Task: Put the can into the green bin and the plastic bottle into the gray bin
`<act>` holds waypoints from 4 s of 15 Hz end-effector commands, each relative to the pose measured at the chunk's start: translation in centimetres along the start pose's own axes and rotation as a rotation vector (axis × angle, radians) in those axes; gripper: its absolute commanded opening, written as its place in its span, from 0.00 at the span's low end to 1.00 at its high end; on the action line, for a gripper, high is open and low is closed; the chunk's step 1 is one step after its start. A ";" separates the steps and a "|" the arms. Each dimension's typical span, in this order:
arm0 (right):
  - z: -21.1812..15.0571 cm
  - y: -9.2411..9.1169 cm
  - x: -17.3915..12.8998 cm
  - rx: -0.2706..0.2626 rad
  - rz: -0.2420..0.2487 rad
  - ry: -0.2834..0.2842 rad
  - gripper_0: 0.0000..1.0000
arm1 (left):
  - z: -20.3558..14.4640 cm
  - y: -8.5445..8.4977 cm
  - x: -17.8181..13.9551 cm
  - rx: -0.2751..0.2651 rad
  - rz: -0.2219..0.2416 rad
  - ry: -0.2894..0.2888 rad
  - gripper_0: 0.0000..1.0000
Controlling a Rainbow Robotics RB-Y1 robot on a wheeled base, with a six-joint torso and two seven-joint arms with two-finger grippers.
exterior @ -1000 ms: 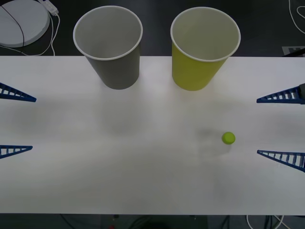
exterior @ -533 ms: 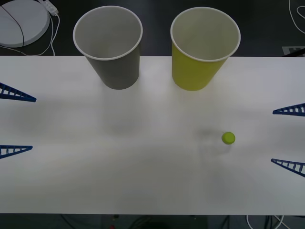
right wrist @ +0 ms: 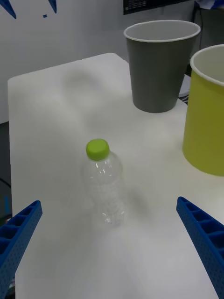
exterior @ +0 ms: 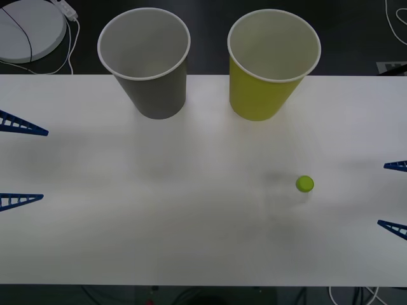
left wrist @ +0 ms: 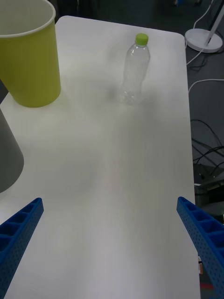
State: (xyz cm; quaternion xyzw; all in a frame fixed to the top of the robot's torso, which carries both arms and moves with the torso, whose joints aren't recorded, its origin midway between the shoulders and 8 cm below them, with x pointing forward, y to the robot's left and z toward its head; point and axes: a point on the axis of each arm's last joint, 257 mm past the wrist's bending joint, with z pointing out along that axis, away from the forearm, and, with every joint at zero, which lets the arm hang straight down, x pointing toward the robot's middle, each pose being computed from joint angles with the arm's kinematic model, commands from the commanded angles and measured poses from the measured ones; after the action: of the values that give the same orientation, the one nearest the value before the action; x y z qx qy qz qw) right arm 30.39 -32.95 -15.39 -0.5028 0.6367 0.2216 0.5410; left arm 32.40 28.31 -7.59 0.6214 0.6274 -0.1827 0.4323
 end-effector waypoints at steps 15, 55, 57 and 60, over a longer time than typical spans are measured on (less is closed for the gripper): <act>3.9 -0.5 6.5 0.119 0.038 -0.049 1.00 | 0.0 0.0 0.0 0.000 0.000 0.000 1.00; 17.5 1.4 4.6 0.020 0.004 -0.137 0.00 | 0.0 0.0 0.0 0.000 0.000 0.000 1.00; 17.0 1.1 4.4 0.022 0.010 -0.140 0.00 | 0.0 0.0 0.0 0.000 0.000 0.000 1.00; 15.9 0.2 3.7 0.029 0.034 -0.152 0.00 | 0.0 0.0 0.0 0.000 0.000 0.000 1.00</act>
State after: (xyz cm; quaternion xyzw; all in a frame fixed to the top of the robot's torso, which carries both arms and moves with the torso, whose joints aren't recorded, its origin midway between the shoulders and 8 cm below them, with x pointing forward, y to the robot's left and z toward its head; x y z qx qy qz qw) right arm 37.95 -21.01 -24.21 -0.4687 0.6046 0.2564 0.5908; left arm 32.40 28.31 -7.59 0.6214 0.6274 -0.1827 0.4323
